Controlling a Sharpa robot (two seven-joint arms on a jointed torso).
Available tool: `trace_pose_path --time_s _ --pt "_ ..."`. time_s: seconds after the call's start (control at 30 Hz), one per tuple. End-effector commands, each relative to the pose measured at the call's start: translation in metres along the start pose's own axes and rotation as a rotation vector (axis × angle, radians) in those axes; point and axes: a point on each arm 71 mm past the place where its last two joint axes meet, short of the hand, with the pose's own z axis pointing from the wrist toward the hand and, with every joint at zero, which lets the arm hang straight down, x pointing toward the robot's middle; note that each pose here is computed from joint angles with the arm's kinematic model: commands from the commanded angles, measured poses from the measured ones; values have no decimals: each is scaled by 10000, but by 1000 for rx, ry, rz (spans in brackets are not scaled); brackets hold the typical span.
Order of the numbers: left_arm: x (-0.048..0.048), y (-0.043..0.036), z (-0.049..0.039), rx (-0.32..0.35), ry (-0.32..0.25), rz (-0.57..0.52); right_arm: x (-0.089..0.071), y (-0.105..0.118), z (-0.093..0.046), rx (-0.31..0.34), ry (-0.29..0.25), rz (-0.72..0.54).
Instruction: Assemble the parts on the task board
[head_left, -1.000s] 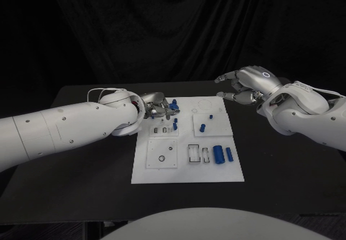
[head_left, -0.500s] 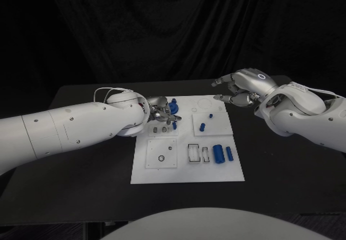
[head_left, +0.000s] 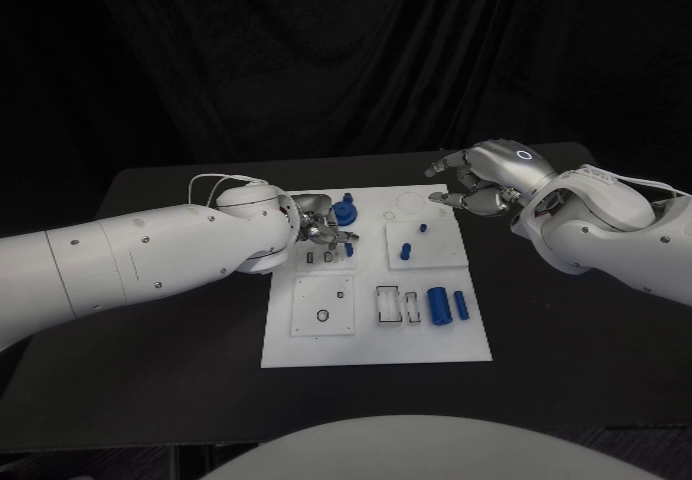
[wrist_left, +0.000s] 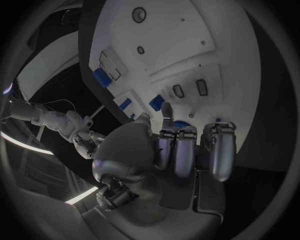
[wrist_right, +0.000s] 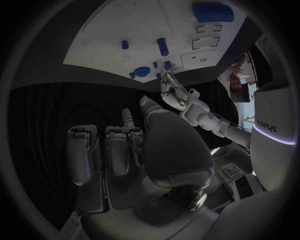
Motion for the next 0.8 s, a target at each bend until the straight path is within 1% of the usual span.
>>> trace_pose_path --time_s 0.03,0.5,0.8 --pt "-4 -17 3 -6 -1 21 21 -11 2 20 18 -1" --pt "-19 -28 37 13 -13 19 38 -24 20 29 34 -5" --pt "-18 -57 46 35 -14 20 50 -34 26 38 47 -7"
